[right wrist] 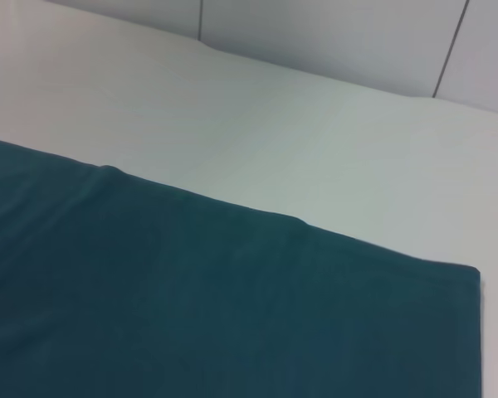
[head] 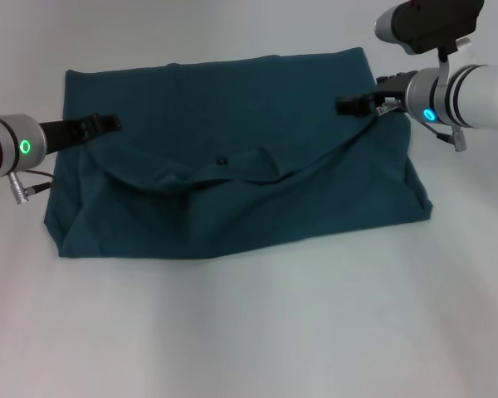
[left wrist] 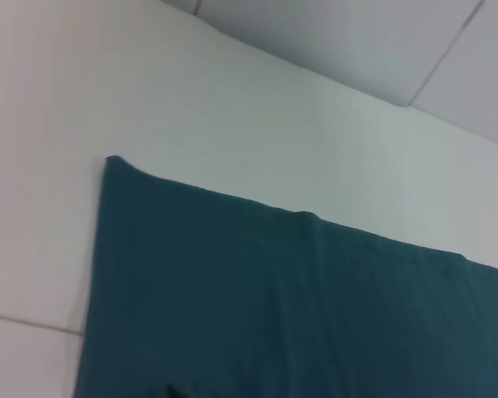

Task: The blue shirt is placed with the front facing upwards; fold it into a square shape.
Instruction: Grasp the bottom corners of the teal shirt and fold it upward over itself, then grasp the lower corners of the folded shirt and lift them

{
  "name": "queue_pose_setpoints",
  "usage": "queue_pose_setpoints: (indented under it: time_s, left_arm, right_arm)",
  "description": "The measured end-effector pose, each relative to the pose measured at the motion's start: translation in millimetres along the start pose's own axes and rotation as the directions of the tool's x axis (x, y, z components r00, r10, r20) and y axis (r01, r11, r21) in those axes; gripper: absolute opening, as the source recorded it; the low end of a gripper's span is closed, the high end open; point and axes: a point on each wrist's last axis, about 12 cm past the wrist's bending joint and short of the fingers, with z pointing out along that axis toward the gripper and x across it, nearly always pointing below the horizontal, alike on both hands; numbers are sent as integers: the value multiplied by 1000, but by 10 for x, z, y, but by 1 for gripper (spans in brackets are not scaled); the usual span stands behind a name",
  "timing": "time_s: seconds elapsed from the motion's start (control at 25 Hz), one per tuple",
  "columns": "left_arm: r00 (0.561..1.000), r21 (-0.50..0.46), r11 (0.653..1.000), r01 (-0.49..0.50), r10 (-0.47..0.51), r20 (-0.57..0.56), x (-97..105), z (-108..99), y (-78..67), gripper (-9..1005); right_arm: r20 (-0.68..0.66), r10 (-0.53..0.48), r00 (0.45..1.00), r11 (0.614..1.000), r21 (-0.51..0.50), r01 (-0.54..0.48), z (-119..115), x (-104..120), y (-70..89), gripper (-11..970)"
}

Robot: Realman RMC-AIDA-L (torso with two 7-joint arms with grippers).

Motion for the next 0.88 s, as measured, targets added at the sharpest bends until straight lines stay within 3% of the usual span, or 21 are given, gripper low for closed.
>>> queue_pose_setpoints:
  time_s: [0.08,0.28,0.56,0.72,0.88]
  left_arm:
    - [1000,2,1000,-4,4,7,12,-4,-9,688]
    - [998,4,999,36,-36,59,25,-72,29,775]
    - [984,82,982,169,-173,33,125,-175,158,902]
    - [968,179,953,244,-251,15,201,-350,264,920]
    - [945,276,908,316,-326,-10,327,-519,383,922]
  right_arm:
    - [4,4,1000,1000,-5,-4,-6,-21,1,795]
    - [0,38,999,998,-45,-38,-56,-49,-8,924]
    - [5,169,986,973,-160,-166,-295,35,-64,920]
    - [-3,310,951,908,-297,-297,-558,248,-93,917]
    - [-46,454,890,775,-474,-419,-823,562,-93,915]
